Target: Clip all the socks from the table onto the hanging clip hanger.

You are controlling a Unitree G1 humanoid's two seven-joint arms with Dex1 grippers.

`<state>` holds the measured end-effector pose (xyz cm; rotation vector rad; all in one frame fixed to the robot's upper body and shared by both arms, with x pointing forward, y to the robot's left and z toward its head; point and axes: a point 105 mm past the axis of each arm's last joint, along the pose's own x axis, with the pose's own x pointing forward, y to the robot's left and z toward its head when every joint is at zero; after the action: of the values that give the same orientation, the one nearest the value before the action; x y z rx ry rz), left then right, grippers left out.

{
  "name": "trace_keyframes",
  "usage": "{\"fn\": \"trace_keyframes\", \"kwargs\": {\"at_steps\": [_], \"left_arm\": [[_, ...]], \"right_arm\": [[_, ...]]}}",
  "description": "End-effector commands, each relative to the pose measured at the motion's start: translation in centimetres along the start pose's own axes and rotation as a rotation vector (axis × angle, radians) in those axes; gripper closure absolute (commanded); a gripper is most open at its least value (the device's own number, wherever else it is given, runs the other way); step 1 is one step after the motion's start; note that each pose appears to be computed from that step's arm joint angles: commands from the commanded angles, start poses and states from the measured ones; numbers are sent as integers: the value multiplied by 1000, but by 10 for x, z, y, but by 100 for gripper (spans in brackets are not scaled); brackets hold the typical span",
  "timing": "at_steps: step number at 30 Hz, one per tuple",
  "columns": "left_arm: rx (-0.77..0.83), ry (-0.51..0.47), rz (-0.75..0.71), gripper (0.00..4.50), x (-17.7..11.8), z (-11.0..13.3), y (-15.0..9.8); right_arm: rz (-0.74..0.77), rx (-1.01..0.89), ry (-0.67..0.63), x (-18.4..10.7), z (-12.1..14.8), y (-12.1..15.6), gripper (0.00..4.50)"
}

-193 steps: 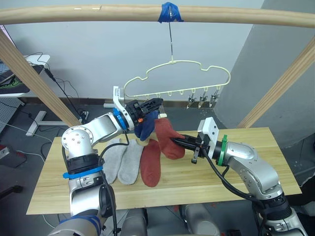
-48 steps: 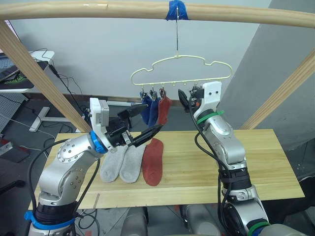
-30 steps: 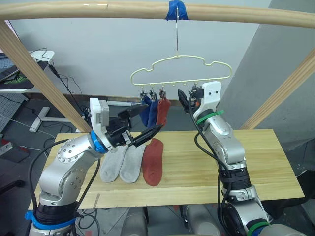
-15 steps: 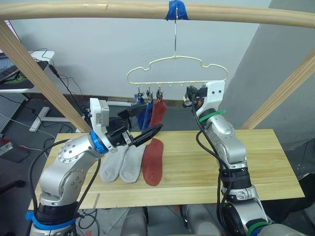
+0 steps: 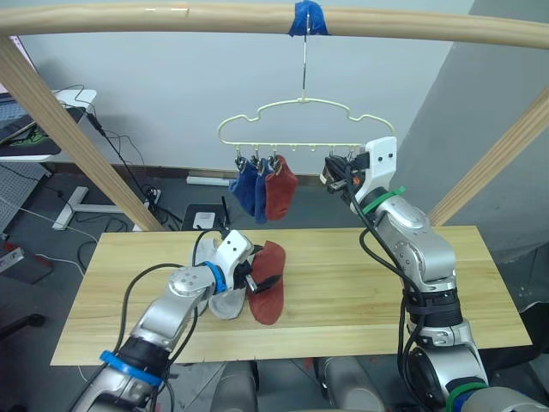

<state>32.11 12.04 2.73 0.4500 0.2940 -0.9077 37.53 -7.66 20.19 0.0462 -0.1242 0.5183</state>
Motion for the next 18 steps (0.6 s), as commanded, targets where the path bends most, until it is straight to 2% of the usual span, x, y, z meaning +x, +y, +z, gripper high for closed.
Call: {"fn": "trace_keyframes", "kwargs": {"at_steps": [1,5,8,12,18], "left_arm": [[57,15,16,0,11,-4,8],[63,91,-40,0,16,-24,5],[28,106,-59,0,16,-30,4],[-10,102,-100,88,19,-31,-1],[12,94,-164,269,21,-29,-14]], "right_arm": [[-1,-7,-59,-5,18,4,447],[-15,-5,-53,-8,18,4,447],[-23,-5,-52,-9,18,3,447],[-40,-1,-52,-10,19,0,450],[-39,1,-53,-8,20,-1,450]]}}
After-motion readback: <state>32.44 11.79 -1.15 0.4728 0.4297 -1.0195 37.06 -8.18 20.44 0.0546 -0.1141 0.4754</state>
